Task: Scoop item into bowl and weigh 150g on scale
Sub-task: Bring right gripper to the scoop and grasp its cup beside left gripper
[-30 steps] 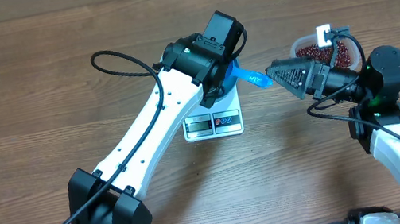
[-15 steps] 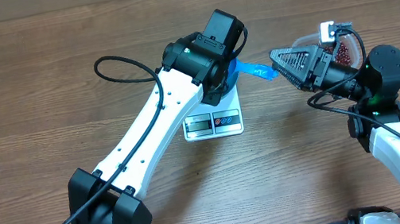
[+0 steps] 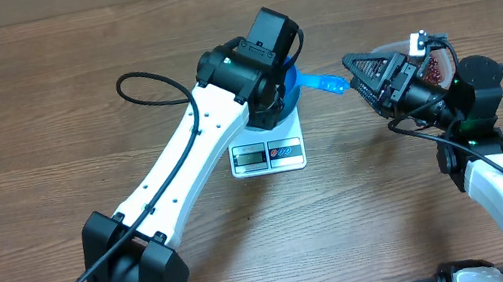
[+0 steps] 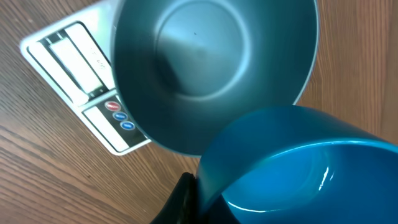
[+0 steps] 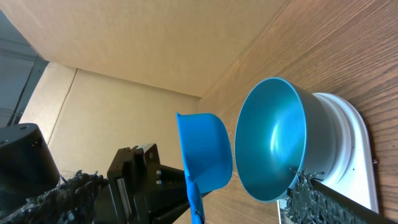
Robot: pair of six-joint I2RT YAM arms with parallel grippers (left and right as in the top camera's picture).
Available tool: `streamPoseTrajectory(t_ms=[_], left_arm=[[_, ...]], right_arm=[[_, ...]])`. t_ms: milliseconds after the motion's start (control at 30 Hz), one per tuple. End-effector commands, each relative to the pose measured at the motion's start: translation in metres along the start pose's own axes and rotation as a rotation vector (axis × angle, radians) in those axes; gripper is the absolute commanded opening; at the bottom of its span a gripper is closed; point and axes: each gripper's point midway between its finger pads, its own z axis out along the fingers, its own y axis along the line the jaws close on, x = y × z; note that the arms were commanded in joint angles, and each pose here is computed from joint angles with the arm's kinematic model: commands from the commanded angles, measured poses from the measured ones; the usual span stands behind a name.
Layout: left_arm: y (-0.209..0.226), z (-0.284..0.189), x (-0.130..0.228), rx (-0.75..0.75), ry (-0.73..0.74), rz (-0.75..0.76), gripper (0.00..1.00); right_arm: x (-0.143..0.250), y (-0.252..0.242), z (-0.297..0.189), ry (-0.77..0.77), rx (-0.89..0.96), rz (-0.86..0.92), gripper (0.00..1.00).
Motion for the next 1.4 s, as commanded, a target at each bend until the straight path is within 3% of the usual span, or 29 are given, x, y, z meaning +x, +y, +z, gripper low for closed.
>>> streamPoseTrajectory(t_ms=[0, 433, 700, 1033, 1200, 1367], left_arm=[[-0.007, -0.004, 0.012, 0.03, 0.023, 0.004, 0.04], [-0.017, -0.005, 0.03, 0.083, 0.045, 0.03, 0.04], [-0.018, -0.004, 0.033, 0.086, 0.049, 0.027, 0.04], [-0.02, -0.005, 0.041, 0.101, 0.062, 0.035, 0.04], [-0.019, -0.005, 0.047, 0.101, 0.068, 0.024, 0.04], [-0.018, -0.006, 0.051, 0.101, 0.07, 0.026, 0.04]], right_arm=[[-0.006, 0.005, 0.0, -0.016, -0.005, -0.029, 1.0], [0.004, 0.01, 0.013, -0.016, 0.0, -0.044, 1.0], [0.004, 0.01, 0.014, -0.02, 0.003, -0.044, 0.63], [0.004, 0.01, 0.014, -0.021, 0.003, -0.045, 0.63], [0.004, 0.01, 0.014, -0.02, 0.003, -0.044, 0.49], [0.004, 0.01, 0.014, -0.02, 0.003, -0.045, 0.49]])
